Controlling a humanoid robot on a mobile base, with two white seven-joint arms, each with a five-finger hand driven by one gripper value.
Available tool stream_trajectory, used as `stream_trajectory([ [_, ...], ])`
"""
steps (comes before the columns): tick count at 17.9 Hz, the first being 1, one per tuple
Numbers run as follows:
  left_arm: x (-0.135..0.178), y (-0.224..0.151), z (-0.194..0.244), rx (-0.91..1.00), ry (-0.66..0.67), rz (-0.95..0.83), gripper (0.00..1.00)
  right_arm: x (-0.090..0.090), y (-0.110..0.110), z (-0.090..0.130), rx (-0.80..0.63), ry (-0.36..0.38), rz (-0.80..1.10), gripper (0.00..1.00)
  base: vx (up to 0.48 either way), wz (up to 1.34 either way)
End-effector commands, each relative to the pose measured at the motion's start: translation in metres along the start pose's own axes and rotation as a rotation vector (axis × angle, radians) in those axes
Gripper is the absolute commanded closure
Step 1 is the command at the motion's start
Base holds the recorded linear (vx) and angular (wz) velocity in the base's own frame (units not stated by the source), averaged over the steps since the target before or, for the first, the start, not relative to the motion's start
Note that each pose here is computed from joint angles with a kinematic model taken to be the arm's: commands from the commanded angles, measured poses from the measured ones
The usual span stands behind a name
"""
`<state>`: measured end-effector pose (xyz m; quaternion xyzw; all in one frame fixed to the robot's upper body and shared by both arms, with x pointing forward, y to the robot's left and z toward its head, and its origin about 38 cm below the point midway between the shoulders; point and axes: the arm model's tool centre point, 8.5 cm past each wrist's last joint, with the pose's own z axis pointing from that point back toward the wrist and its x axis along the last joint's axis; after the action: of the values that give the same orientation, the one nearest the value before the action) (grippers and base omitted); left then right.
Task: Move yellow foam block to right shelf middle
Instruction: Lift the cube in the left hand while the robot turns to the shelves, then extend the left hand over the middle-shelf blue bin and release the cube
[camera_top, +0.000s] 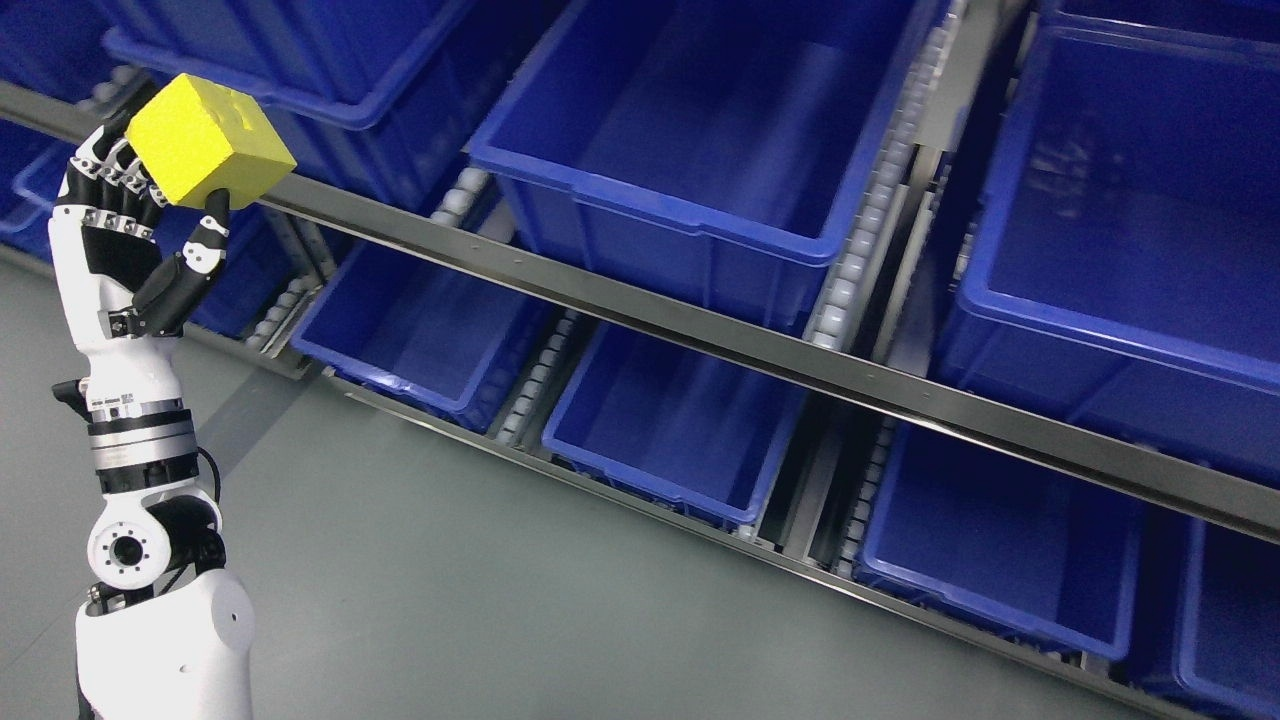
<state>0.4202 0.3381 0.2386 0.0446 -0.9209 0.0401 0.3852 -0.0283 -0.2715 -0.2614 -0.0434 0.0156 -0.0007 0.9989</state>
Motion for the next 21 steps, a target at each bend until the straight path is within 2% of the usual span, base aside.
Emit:
stream_trajectory([
  [1, 0.003, 0.0, -0.004, -0.019, -0.015, -0.012, 0.98, 0.006, -0.011, 0.0, -0.018, -0.018, -0.003, 0.0, -0.041, -0.86],
  [5, 0.009, -0.008, -0.016, -0.036, -0.045, -0.001, 0.98, 0.006, -0.011, 0.0, -0.018, -0.018, -0.003, 0.0, -0.043, -0.76],
  [8, 0.027, -0.024, -0.062, -0.061, -0.076, 0.027, 0.98, 0.006, -0.011, 0.0, -0.018, -0.018, -0.004, 0.0, -0.017, -0.57],
  [10, 0.033, -0.039, -0.094, -0.111, 0.001, 0.054, 0.98, 0.006, -0.011, 0.0, -0.018, -0.018, -0.003, 0.0, 0.01, -0.37],
  [15, 0.045, -0.075, -0.157, -0.166, 0.348, 0.159, 0.97, 0.006, -0.011, 0.0, -0.018, -0.018, -0.004, 0.0, 0.028, -0.18],
  [17, 0.051, -0.087, -0.175, -0.143, 0.458, 0.109, 0.97, 0.006, -0.011, 0.0, -0.018, -0.018, -0.004, 0.0, 0.047, 0.01],
  [19, 0.041, -0.09, -0.179, -0.073, 0.61, 0.03, 0.97, 0.006, -0.011, 0.0, -0.018, -0.018, -0.003, 0.0, 0.035, 0.01],
  [21, 0.03, -0.094, -0.178, 0.021, 0.695, -0.053, 0.97, 0.006, -0.011, 0.0, -0.018, -0.018, -0.003, 0.0, 0.035, 0.0],
])
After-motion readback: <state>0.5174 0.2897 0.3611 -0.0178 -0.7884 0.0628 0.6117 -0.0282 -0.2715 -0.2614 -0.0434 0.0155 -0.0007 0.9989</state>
